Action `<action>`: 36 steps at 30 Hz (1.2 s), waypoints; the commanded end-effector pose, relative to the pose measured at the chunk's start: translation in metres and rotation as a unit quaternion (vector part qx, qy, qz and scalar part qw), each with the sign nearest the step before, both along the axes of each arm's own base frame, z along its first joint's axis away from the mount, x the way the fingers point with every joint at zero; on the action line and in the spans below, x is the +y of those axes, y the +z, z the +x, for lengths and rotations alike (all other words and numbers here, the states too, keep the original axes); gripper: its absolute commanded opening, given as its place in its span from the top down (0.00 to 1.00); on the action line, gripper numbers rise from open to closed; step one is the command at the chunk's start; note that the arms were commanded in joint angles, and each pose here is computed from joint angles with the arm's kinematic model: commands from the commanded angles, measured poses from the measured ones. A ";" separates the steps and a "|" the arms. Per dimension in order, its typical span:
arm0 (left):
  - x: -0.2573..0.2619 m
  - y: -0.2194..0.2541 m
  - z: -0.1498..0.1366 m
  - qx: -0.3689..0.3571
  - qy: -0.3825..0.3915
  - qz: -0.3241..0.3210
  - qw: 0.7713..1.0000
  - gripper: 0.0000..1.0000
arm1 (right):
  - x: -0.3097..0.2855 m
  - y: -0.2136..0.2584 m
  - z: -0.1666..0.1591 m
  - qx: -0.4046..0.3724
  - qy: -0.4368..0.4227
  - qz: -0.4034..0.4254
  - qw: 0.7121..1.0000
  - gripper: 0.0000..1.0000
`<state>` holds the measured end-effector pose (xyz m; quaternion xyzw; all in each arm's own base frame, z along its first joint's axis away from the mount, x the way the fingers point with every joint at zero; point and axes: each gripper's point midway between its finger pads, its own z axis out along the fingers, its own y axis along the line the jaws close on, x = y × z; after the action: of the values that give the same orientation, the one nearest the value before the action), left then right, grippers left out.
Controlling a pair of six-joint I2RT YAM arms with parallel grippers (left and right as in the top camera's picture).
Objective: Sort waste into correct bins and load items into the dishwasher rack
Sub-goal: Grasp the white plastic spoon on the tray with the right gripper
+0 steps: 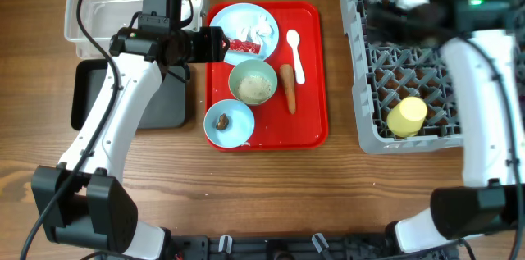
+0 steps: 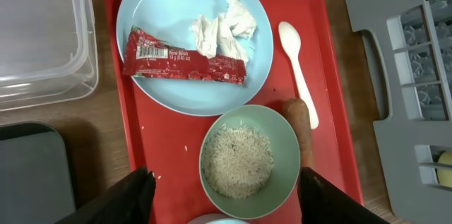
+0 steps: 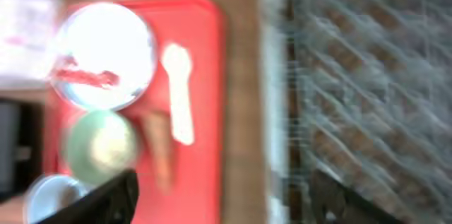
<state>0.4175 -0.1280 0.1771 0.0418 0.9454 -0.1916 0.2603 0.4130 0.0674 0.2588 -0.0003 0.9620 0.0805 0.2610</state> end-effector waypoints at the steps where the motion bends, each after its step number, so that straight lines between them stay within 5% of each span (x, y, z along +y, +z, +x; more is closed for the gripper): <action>1: 0.007 -0.003 0.001 -0.002 0.012 0.026 1.000 0.28 | 0.068 -0.011 0.022 -0.028 0.046 0.034 0.998 0.26; 7: 0.034 -0.009 0.003 0.012 0.084 0.059 0.995 0.19 | 0.124 -0.115 0.084 0.000 0.048 0.052 0.997 0.35; 17: 0.035 -0.010 0.002 0.015 0.085 0.060 0.994 0.08 | 0.129 -0.254 0.088 0.092 0.072 0.005 0.993 0.45; 28: 0.035 -0.010 0.002 0.015 0.085 0.060 0.994 0.04 | 0.126 -0.283 0.097 0.083 0.080 -0.015 0.993 0.46; 36: 0.035 -0.010 0.002 0.015 0.085 0.059 0.994 0.02 | 0.124 -0.303 0.092 0.099 0.085 -0.022 0.991 0.67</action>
<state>0.4193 -0.0985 0.1675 -0.0161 0.9588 -0.1187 0.2577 0.5239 0.1960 0.0067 -0.0722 0.9703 0.0982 0.2091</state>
